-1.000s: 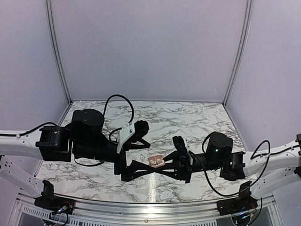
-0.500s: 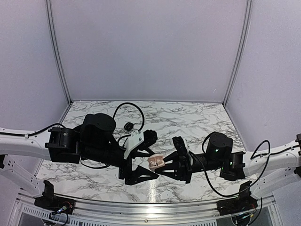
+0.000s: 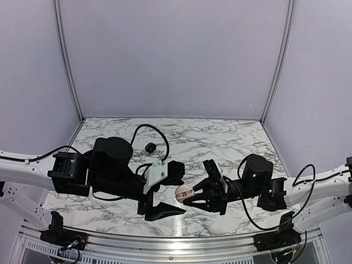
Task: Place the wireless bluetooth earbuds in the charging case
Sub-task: Close the charging case with the earbuds at the corner of the board, then pass from the right arm to the left
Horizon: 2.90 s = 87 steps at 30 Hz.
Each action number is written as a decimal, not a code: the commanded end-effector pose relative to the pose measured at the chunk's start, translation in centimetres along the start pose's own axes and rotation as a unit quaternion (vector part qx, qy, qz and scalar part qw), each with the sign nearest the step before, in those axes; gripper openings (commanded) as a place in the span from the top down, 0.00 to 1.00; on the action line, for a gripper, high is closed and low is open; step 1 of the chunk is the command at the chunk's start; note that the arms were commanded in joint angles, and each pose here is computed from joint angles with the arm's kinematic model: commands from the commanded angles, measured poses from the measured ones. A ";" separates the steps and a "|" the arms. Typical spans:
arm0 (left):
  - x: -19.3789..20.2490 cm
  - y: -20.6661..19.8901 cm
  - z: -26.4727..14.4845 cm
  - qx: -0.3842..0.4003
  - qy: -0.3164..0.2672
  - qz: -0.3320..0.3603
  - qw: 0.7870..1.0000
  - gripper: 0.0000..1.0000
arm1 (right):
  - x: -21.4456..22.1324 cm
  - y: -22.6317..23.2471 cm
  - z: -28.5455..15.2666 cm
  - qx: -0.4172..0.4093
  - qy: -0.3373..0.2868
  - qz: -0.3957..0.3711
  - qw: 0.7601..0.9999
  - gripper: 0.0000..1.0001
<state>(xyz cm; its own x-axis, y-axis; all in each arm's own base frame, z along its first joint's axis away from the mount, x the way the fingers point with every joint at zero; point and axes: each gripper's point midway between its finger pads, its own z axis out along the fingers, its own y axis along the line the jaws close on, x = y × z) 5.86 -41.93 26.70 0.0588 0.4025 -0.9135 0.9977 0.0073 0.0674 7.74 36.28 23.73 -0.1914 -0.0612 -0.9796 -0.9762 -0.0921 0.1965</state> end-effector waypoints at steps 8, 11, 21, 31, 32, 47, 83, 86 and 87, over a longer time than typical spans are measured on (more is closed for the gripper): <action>0.5 -3.3 0.8 0.036 0.008 0.066 0.997 0.25 | -2.3 -1.2 -0.6 0.022 -0.044 0.005 0.999 1.00; 1.3 -3.8 1.2 0.038 0.023 0.082 0.996 0.27 | -2.6 -1.3 -0.8 0.022 -0.050 0.009 0.998 1.00; 4.0 -3.9 2.9 -0.010 0.086 0.145 0.986 0.33 | -3.9 -2.5 -0.9 0.038 -0.076 0.041 0.996 1.00; 3.9 -3.0 2.8 -0.056 0.096 0.165 0.980 0.33 | -4.3 -2.9 -0.7 0.041 -0.088 0.062 0.993 1.00; 3.6 -2.5 2.5 -0.061 0.092 0.157 0.981 0.32 | -4.0 -2.9 -0.7 0.040 -0.082 0.057 0.994 1.00; 0.7 1.1 -1.7 -0.089 0.015 0.071 0.993 0.29 | -2.4 -1.8 -0.6 0.021 -0.049 0.024 0.998 1.00; 7.3 9.7 1.5 -0.216 0.108 0.144 0.960 0.13 | 1.0 -9.1 2.7 0.072 0.001 0.210 0.975 1.00; 7.4 9.9 1.9 -0.227 0.118 0.154 0.954 0.17 | 1.0 -8.9 2.7 0.069 0.000 0.216 0.974 1.00; 7.5 10.0 2.0 -0.229 0.121 0.158 0.953 0.19 | 1.0 -8.9 2.7 0.069 -0.001 0.217 0.974 1.00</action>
<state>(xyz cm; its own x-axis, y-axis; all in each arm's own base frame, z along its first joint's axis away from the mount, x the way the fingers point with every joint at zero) 15.69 -39.76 18.53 0.2549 0.6497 -0.7162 0.8452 0.2102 0.4914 15.78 39.31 18.85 -0.5932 -0.1107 -0.7974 -0.8045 0.1187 0.5819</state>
